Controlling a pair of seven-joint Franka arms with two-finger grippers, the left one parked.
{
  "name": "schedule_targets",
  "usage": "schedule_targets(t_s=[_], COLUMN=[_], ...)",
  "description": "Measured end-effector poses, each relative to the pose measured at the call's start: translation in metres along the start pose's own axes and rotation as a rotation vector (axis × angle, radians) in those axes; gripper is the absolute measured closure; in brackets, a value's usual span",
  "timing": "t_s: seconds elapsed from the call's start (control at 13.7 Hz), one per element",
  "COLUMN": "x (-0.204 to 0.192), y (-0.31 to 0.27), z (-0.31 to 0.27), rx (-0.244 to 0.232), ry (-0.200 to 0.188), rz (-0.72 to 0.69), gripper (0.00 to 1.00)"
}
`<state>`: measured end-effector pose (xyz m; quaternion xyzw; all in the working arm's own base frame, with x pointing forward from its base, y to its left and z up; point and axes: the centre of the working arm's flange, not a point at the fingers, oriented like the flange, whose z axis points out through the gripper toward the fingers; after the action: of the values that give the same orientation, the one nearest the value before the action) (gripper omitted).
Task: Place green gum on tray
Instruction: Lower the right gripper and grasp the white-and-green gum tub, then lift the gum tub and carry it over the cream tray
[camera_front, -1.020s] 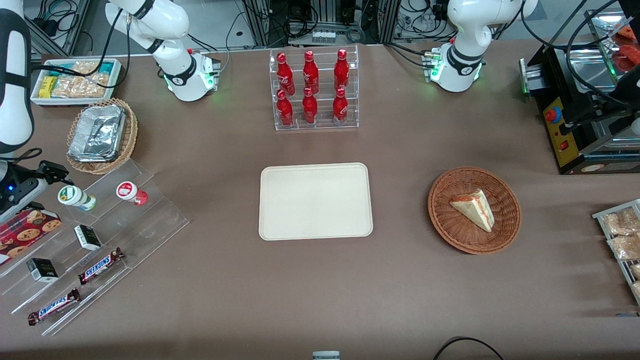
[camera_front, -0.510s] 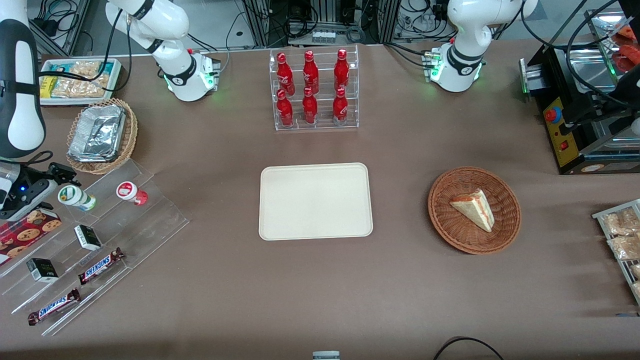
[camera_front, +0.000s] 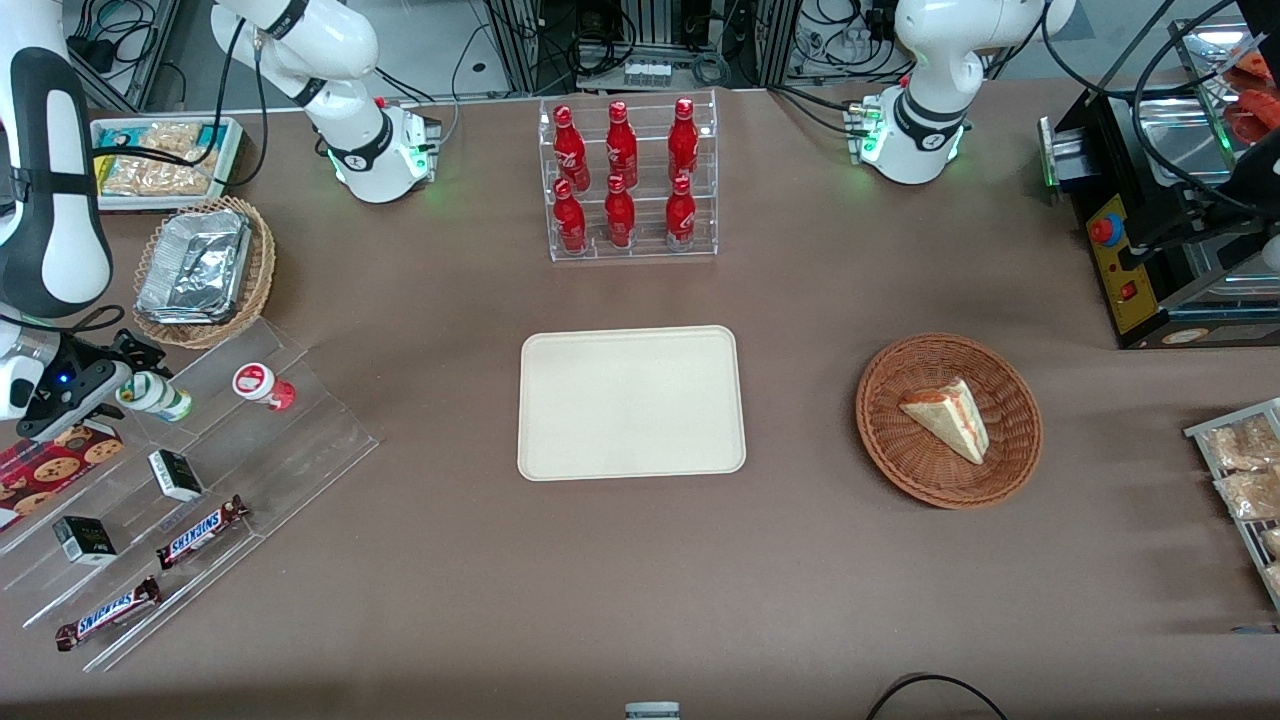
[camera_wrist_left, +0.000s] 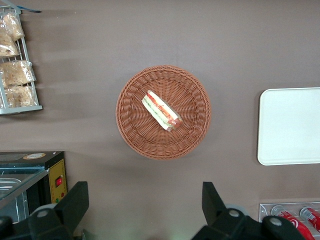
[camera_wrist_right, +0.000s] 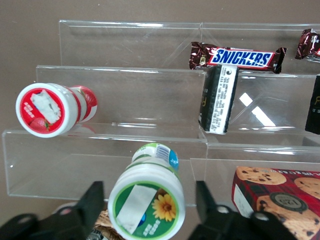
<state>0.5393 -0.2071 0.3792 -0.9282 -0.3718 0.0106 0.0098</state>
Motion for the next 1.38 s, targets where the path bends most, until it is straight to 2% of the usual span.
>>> schedule_targets(t_s=[0.07,0.15,0.51,0.73,1.09,1.38], x=[0.000,0.001,0.013,0.037,0.109,0.174], y=[0.000,-0.001,-0.007,-0.021,-0.071,-0.134], z=[-0.001,-0.002,-0.024,-0.043,-0.045,-0.044], rx=[-0.002,-0.003,-0.022,-0.004,0.017,0.021], ry=[0.001,0.002,0.017,0.009,-0.010,-0.028], rz=[-0.001,-0.002,-0.018,0.016,0.104,0.196], gripper=[0.37,0.41,0.41,0.41,0.41,0.41])
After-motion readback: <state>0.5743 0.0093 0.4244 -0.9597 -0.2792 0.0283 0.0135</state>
